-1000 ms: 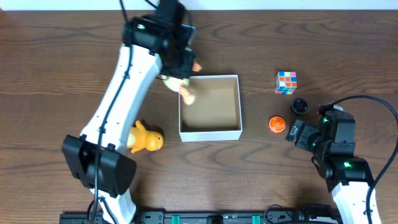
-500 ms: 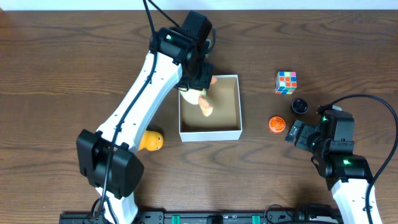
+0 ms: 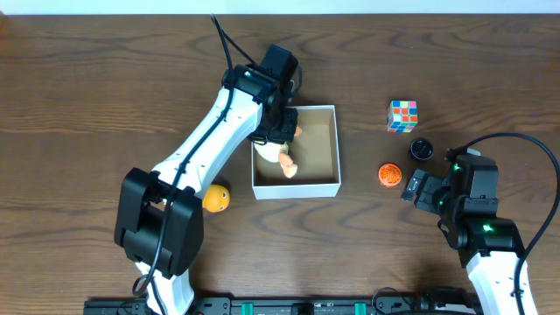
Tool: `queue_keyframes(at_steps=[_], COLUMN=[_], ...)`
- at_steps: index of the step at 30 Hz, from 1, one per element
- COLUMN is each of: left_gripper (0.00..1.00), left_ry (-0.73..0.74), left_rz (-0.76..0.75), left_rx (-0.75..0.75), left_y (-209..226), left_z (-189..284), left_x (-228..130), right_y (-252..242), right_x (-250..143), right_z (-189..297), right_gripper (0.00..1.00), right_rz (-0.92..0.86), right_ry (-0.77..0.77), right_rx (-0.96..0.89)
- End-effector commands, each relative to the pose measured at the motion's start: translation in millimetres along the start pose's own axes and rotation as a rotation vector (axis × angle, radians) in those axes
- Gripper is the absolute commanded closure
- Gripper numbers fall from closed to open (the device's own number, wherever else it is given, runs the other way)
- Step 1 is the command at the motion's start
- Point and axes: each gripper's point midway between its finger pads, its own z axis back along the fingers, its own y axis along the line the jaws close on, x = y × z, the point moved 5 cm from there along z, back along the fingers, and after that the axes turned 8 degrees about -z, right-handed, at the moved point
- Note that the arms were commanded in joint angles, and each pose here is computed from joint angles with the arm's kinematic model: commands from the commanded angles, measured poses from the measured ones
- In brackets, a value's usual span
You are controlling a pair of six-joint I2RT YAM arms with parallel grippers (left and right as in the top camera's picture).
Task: Pack container
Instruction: 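Carry the plush duck with the left gripper into the white box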
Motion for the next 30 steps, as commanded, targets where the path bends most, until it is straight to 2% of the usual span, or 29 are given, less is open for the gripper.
queue_keyframes(at_steps=[1,8,17,30], left_gripper=[0.94,0.94,0.94,0.94], left_ry=[0.002,-0.019,0.022,0.039], left_rz=[0.004,-0.031,-0.004,-0.002], left_rx=[0.008,0.017,0.071,0.073], left_y=[4.8,14.7,36.2,38.6], left_z=[-11.5,-26.1,-43.6,-61.3], left_x=[-0.3,0.5,-0.8,1.0], right_y=[2.4,2.0,1.4,1.3], right_x=[8.8,8.0,6.7,6.7], right_z=[4.4,4.4,4.4,4.4], right_gripper=[0.01,0.01,0.01,0.01], right_rz=[0.006,0.006,0.006,0.006], right_ry=[-0.025,-0.021,-0.014,-0.014], right_rx=[0.007,0.005,0.002,0.002])
